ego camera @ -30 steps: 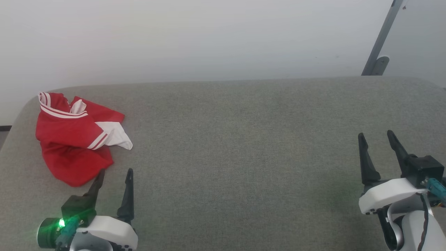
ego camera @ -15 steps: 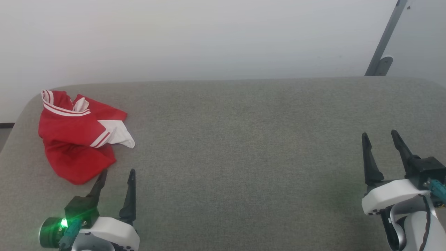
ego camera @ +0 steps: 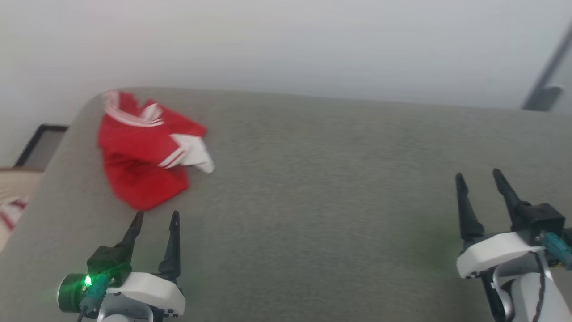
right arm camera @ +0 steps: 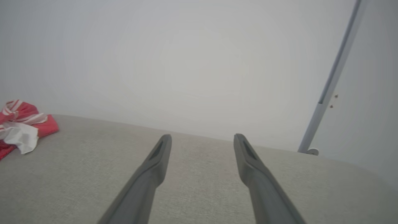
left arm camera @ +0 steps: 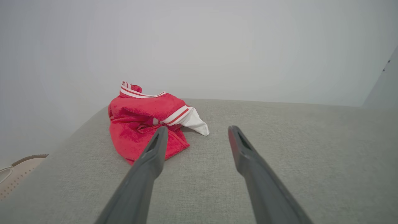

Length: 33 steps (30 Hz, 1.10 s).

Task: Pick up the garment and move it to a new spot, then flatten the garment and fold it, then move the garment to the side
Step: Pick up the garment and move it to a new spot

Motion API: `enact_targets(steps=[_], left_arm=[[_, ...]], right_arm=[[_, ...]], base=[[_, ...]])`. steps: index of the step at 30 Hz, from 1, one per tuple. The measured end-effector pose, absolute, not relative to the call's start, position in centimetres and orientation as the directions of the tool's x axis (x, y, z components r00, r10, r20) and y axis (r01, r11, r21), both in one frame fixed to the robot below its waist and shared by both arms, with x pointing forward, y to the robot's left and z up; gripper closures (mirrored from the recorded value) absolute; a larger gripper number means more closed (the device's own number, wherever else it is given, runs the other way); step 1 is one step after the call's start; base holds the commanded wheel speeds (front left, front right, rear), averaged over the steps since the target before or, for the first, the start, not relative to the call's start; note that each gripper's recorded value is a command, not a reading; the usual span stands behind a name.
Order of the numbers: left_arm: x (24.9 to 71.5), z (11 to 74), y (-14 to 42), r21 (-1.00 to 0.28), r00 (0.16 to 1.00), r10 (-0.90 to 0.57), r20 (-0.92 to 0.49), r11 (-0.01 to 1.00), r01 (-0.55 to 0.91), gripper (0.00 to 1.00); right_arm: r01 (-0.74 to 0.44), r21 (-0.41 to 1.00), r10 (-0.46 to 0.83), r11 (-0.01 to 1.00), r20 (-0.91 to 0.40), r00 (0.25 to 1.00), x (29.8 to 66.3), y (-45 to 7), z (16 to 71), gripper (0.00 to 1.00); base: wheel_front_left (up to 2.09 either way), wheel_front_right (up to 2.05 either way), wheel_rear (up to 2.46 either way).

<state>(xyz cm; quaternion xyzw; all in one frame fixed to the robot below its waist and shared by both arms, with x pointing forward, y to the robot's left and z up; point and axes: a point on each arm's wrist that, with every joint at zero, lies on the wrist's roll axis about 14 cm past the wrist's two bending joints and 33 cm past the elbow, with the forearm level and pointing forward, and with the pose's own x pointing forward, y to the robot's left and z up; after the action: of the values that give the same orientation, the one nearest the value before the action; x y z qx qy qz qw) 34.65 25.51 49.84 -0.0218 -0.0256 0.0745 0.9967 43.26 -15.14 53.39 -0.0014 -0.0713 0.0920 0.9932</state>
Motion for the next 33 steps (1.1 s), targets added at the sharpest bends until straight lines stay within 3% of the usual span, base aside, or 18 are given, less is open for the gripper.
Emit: enact_targets(steps=[11, 21, 27, 33], left_arm=[[29.0, 49.2, 31.0, -0.057, 0.933, 0.358, 0.024, 0.933, -0.356, 0.00], [20.6, 49.5, 36.5, -0.074, 0.789, 0.613, 0.037, 0.789, -0.609, 0.00], [18.8, 49.4, 37.1, -0.109, 0.736, 0.676, 0.029, 0.734, -0.670, 0.00], [19.2, 49.2, 36.3, -0.120, 0.747, 0.665, 0.019, 0.743, -0.658, 0.00]], right_arm=[[-0.437, -0.012, 0.436, 0.899, 0.112, 0.893, 45.3, -4.7, 52.2, 0.00], [-0.717, 0.011, 0.713, 0.697, 0.101, 0.694, 42.6, 8.4, 52.1, 0.00], [-0.787, 0.024, 0.783, 0.617, 0.091, 0.616, 41.3, 11.7, 51.8, 0.00], [-0.792, 0.035, 0.787, 0.609, 0.091, 0.610, 41.5, 12.0, 51.7, 0.00]], base=[[0.00, 0.00, 0.00], [0.00, 0.00, 0.00], [0.00, 0.00, 0.00], [0.00, 0.00, 0.00]])
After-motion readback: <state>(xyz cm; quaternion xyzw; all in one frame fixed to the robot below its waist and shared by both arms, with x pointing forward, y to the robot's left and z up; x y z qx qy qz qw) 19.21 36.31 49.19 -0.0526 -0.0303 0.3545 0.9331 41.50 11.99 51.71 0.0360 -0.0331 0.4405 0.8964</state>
